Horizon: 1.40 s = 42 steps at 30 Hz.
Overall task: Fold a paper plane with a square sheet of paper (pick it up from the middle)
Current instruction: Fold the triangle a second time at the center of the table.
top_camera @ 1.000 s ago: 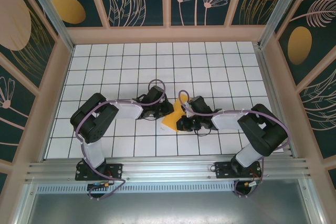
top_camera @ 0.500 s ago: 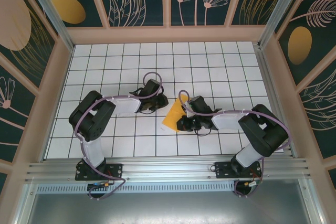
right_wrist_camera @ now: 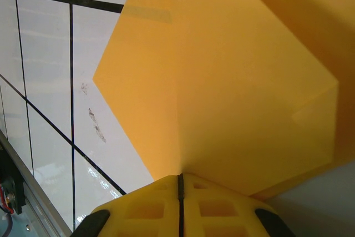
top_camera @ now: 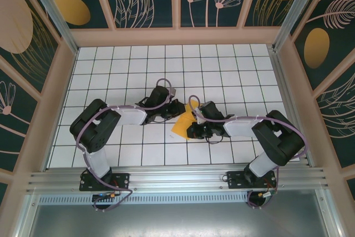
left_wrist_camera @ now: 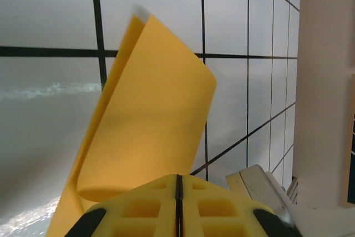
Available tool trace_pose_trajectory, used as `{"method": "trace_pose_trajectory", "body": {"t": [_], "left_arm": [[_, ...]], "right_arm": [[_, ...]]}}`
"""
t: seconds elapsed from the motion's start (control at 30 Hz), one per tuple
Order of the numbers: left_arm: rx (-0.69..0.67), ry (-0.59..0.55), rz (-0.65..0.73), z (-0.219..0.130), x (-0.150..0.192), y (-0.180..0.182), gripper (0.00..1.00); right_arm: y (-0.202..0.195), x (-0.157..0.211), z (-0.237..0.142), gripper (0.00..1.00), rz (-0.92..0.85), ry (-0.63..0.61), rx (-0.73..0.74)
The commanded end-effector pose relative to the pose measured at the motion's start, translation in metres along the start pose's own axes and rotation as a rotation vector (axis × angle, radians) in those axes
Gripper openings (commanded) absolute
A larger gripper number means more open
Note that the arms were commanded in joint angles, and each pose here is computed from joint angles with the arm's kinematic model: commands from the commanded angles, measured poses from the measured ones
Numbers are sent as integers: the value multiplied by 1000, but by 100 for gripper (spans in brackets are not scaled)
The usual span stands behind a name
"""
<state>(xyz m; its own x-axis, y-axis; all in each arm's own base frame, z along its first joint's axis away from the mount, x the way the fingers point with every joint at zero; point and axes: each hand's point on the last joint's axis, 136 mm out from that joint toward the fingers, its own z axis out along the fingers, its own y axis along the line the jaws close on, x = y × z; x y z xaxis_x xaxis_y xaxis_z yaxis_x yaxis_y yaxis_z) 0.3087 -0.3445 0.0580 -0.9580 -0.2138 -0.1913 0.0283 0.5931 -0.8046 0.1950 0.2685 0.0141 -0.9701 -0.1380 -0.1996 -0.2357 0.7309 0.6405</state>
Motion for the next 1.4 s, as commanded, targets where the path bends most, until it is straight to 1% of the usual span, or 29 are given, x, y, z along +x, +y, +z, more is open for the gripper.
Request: {"method": "trace_pose_trajectory", "body": {"t": [0.0,0.23,0.3,0.47,0.63,0.67,0.83,0.93,1.03,1.2,1.27,1.3,1.33,1.37], "left_arm": [[-1,21,-19,10,8,9,10],[-105,8,-20,20,5,33,10],[-153,-4,-17,21,2,42,10],[-265,-33,-1,22,-7,60,10],[-339,-55,13,18,-9,73,11],[-327,-70,24,19,-17,64,11],[-352,-86,51,17,-25,62,11],[-364,-112,82,10,-34,52,12],[-341,-130,108,0,-40,34,14],[-268,-150,133,-24,-40,4,16],[-217,-133,127,-31,-31,-4,16],[-186,-128,126,-35,-27,-10,15],[-163,-123,122,-40,-22,-12,15],[-143,-120,118,-42,-18,-14,14]], "right_arm": [[-39,35,2,10,65,108,141],[-40,37,3,10,68,116,144],[-41,37,3,10,67,117,145],[-43,39,4,10,71,126,149],[-44,41,3,10,70,131,153],[-43,41,3,10,70,132,152],[-39,36,0,10,69,115,141],[-30,27,-3,12,56,90,120],[-13,10,-7,13,32,48,83],[24,-27,-32,20,-32,-85,23],[30,-40,-47,28,-39,-162,31],[28,-43,-54,32,-28,-194,47],[22,-48,-61,39,-7,-233,70],[15,-50,-67,44,22,-261,86]]}}
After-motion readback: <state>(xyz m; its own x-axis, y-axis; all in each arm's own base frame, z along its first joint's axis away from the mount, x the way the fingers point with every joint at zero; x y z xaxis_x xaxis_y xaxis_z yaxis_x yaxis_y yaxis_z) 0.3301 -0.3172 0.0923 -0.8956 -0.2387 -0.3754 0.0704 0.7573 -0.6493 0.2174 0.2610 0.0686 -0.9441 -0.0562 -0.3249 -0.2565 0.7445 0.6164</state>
